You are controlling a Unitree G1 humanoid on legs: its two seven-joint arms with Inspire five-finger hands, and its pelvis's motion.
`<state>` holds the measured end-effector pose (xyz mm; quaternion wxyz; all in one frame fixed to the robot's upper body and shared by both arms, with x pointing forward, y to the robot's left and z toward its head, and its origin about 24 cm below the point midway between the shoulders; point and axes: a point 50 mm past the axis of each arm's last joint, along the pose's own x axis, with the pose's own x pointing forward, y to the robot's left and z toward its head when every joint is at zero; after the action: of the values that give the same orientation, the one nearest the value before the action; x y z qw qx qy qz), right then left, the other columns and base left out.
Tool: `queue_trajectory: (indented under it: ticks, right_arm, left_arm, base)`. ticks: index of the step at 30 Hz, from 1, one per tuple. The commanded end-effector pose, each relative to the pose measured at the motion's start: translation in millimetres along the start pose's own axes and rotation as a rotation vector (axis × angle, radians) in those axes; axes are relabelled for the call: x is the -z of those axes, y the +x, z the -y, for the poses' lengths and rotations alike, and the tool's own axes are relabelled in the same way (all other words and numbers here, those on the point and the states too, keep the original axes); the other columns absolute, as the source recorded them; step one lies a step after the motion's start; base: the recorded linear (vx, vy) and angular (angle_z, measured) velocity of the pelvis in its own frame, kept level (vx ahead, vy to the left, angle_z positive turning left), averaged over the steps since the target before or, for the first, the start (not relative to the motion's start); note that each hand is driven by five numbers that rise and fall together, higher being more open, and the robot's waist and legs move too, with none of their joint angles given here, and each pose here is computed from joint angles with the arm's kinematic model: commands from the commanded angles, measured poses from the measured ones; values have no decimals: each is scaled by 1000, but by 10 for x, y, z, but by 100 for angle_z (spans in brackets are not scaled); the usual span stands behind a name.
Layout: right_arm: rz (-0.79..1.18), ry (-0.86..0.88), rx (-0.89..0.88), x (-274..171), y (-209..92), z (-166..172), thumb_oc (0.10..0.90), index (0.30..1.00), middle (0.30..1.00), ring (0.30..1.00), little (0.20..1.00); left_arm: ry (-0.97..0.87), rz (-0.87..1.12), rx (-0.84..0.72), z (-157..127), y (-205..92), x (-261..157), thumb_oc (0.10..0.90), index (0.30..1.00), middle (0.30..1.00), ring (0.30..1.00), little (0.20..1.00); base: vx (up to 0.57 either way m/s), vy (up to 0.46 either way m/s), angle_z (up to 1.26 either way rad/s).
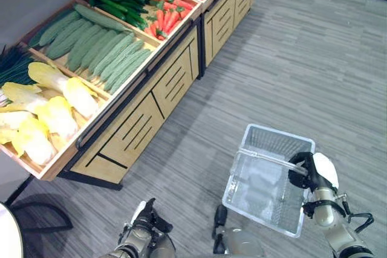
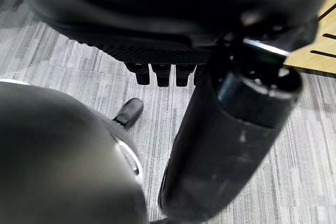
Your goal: Get the vegetables into the basket
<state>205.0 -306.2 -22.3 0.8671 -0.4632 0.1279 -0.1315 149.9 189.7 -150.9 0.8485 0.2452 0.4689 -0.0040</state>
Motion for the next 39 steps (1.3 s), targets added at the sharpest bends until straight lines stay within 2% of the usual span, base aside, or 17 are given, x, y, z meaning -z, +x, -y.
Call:
queue_trajectory:
  ticks: [1, 16, 27, 33, 39]
  right_arm:
    - [172, 82, 245, -330, 209, 473, 400, 300, 300, 300, 300]
    - [186, 132, 192, -496, 281, 236, 400, 300, 300, 300, 300]
    - [168, 153, 125, -545, 304, 3, 400, 300, 300, 300, 300]
    - [148, 134, 143, -489, 324, 75, 400, 300, 300, 300, 300]
    - [132, 109, 173, -442, 364, 202, 400, 300, 300, 300, 300]
  left_arm:
    - [45, -78, -41, -92, -42, 278, 900, 1000, 1000, 1000, 1000]
    - [3, -113, -129, -328, -31, 368, 900, 1000, 1000, 1000, 1000]
    - [-31, 5, -143, -351, 18, 99, 900, 1000, 1000, 1000, 1000]
    - [-97, 106, -54, -369, 58, -153, 900, 1000, 1000, 1000, 1000]
    - [-123, 143, 39, -312, 55, -216, 900, 1000, 1000, 1000, 1000]
  base:
    - [118, 222, -12]
    - [63, 158, -4]
    - [11, 127, -3]
    - [152, 20, 43]
    - [192, -93, 61]
